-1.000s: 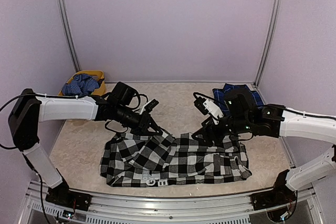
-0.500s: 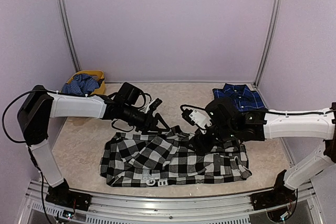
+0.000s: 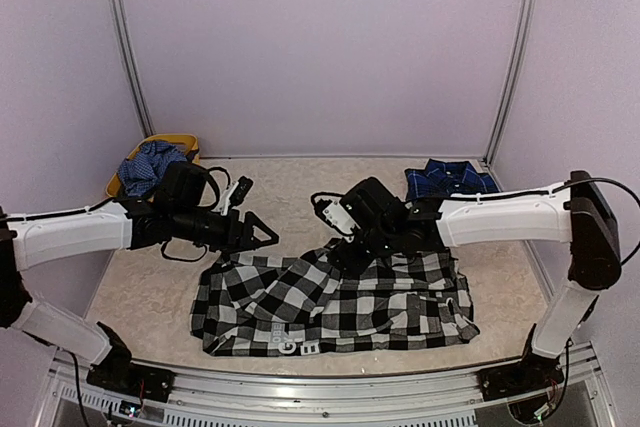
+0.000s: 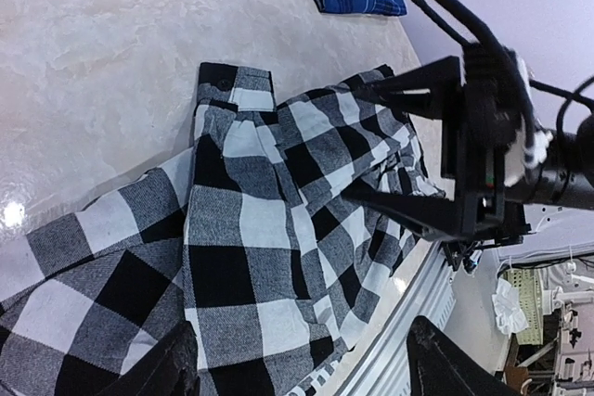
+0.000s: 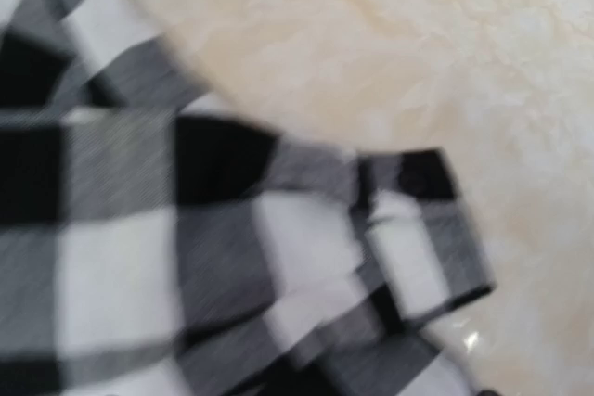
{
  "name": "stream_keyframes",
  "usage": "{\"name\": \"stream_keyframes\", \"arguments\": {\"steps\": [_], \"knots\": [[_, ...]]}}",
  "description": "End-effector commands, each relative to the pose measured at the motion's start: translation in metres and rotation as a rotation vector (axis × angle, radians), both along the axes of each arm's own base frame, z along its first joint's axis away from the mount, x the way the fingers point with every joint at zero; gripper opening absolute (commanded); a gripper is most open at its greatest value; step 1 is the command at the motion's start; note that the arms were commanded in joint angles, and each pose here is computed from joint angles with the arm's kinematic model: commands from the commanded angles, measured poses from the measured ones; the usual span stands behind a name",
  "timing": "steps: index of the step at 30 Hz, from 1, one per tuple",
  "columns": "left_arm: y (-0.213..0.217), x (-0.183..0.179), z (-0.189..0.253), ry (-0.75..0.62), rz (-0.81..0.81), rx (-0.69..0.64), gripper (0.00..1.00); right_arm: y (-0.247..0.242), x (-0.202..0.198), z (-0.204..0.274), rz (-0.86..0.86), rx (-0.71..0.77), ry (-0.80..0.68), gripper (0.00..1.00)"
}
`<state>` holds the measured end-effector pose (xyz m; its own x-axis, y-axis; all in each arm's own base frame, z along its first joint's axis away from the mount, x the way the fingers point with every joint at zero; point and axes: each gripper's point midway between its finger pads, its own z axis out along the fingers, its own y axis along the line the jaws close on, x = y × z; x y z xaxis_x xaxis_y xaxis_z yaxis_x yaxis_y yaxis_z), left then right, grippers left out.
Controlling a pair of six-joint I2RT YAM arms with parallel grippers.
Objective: Fold and stack the long sleeve shirts
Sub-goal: Fold the 1/3-folded shirt at the center of the board.
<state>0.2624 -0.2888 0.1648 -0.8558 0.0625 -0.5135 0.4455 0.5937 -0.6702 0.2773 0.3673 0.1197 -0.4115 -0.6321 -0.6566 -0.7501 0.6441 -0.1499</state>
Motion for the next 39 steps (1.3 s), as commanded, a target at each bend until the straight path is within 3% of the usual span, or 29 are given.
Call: {"name": "stream_keyframes", "arguments": {"steps": [1, 10, 27, 35, 39], "knots": [[0.022, 0.003, 0.007, -0.056, 0.102, 0.020, 0.73, -0.011, 0.043, -0.007, -0.118, 0.013, 0.076, 0.79], [0.031, -0.001, 0.011, -0.067, 0.134, 0.014, 0.76, -0.027, 0.091, -0.032, -0.201, 0.202, 0.337, 0.76], [0.030, -0.004, 0.006, -0.057, 0.120, 0.014, 0.77, -0.028, 0.091, -0.090, -0.174, 0.349, 0.579, 0.62], [0.030, -0.005, 0.005, -0.057, 0.117, 0.013, 0.77, -0.023, 0.091, -0.100, -0.166, 0.420, 0.631, 0.49], [0.030, -0.005, 0.005, -0.057, 0.116, 0.013, 0.77, -0.020, 0.089, -0.100, -0.159, 0.439, 0.646, 0.35]]}}
